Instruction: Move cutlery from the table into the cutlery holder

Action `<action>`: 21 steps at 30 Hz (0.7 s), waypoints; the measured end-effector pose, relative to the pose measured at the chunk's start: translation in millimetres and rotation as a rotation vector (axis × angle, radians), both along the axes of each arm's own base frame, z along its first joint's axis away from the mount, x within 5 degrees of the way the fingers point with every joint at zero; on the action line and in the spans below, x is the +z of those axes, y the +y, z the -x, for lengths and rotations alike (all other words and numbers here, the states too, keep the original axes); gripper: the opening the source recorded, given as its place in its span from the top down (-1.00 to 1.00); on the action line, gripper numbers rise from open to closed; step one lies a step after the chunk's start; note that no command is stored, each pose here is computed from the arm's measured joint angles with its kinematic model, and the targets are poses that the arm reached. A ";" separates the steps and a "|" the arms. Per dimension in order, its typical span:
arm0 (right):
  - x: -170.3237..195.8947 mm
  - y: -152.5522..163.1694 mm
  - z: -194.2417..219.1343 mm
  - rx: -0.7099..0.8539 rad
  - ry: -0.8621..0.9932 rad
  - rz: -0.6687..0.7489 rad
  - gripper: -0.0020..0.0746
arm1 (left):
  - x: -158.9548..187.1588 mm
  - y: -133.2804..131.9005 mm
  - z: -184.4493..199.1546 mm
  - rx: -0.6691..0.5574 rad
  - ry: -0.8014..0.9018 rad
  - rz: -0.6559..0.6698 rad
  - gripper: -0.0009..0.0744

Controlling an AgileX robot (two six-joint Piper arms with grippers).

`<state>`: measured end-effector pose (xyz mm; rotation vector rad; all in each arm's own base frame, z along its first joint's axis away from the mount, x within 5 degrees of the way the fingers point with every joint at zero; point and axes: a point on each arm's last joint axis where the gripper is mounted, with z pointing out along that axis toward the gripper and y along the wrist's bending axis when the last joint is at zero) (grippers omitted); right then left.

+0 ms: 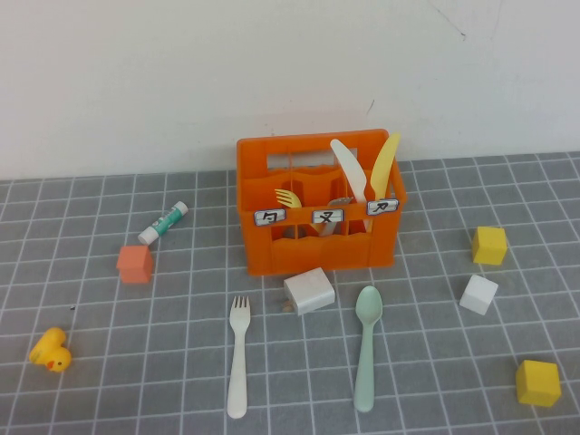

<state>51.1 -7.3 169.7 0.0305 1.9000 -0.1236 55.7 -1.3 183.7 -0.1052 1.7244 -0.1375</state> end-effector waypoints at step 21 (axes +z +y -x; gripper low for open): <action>68.8 3.9 4.3 0.051 -0.805 -0.096 0.95 | 68.7 -4.5 17.7 -0.057 -0.801 0.015 0.98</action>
